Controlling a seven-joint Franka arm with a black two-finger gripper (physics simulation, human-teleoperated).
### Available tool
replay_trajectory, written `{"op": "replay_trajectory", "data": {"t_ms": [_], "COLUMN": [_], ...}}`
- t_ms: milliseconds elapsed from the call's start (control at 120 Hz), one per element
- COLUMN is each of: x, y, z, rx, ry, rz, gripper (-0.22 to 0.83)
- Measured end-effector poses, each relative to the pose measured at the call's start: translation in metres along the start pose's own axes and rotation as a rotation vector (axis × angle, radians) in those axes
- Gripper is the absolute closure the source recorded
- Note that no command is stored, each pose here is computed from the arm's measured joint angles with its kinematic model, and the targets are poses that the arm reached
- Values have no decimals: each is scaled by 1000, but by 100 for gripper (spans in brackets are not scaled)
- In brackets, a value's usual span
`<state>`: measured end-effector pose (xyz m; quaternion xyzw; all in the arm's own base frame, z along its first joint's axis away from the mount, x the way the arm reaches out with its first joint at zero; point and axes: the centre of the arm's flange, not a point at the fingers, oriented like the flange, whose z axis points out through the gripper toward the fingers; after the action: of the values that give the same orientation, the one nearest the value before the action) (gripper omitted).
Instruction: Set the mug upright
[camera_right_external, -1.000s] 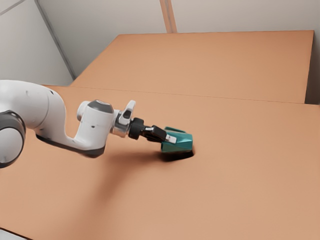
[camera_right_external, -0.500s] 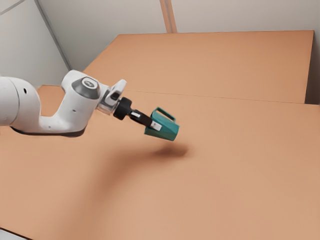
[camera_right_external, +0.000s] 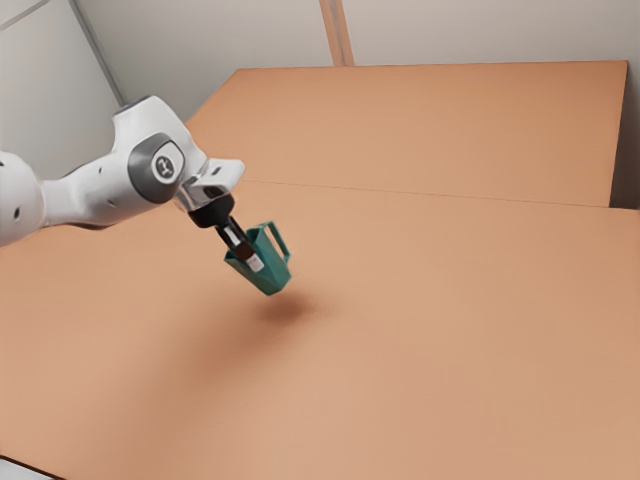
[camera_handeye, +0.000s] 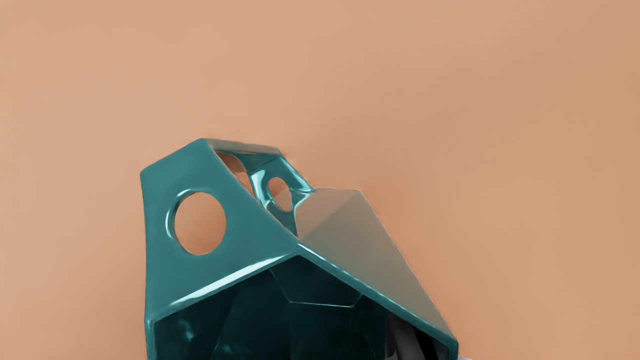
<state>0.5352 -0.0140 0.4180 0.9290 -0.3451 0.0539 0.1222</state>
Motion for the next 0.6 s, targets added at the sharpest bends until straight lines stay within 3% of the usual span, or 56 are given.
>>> {"op": "replay_trajectory", "data": {"t_ms": [192,600], "x": [-14,-41], "y": [21,53], "z": [-8,7], "rx": [81,197], "ry": [-93,-182], "rz": [-11,-98], "gripper": [78,78]}}
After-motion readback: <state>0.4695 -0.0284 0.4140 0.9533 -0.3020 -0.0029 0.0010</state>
